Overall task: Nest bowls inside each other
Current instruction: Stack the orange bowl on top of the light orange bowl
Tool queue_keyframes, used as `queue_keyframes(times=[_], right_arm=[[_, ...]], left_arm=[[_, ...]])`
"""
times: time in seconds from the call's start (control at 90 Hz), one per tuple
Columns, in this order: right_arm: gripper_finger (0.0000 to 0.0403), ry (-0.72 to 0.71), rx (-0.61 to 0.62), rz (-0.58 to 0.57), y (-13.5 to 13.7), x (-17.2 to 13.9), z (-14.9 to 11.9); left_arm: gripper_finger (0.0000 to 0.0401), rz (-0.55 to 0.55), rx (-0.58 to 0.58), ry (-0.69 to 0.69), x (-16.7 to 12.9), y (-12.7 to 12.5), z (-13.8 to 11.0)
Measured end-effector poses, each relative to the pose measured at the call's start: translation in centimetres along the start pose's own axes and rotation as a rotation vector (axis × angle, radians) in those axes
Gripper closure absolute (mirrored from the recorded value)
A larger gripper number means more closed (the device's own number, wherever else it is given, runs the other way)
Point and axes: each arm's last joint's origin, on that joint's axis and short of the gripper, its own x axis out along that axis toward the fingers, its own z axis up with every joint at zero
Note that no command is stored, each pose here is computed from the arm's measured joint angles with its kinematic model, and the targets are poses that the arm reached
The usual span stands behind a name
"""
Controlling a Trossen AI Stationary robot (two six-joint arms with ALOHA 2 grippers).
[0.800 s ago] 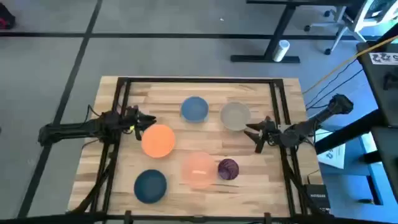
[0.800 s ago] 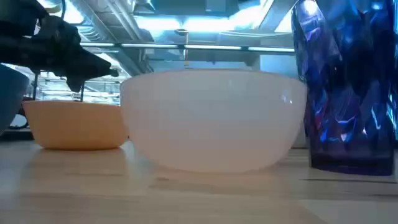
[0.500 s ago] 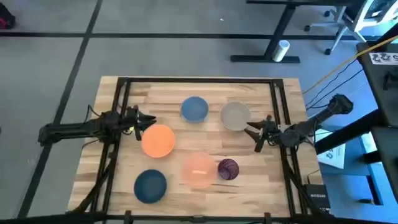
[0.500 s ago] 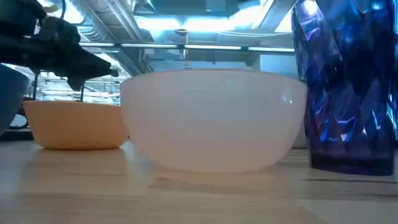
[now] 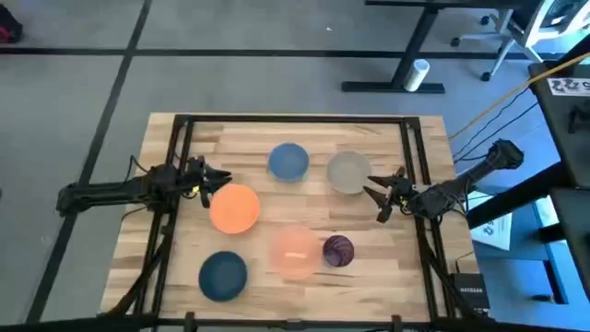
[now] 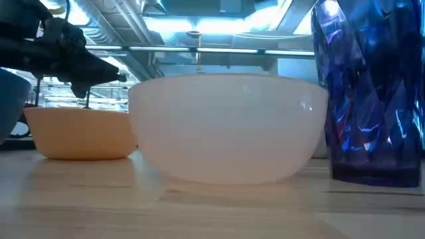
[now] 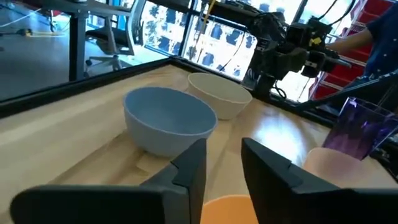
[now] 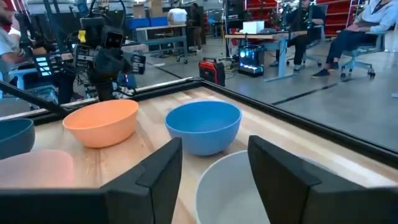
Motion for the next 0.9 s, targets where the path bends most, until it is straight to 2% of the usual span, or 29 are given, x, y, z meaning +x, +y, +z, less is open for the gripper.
queue_keyframes(times=[0.189, 0.411, 0.533, 0.689, 0.9], right_arm=[[0.0233, -0.004, 0.011, 0.001, 0.0, 0.0, 0.1], [0.0233, -0.035, 0.049, 0.016, 0.1, 0.0, 0.6], [0.0233, -0.035, 0.048, 0.024, 0.1, 0.0, 0.6], [0.0233, -0.044, 0.069, 0.029, 0.2, 0.0, 0.8], [0.0233, -0.05, 0.016, 0.036, 0.6, 0.0, 2.9]], left_arm=[[0.0317, -0.014, -0.013, -0.044, 0.0, -0.1, 0.4], [0.0317, -0.053, 0.022, -0.191, -0.7, -0.9, 3.3], [0.0317, -0.049, 0.046, -0.164, -1.8, -1.8, 6.6], [0.0317, -0.042, 0.136, -0.174, -4.6, -3.4, 13.3], [0.0317, 0.005, 0.218, -0.08, -6.7, -5.3, 20.6]])
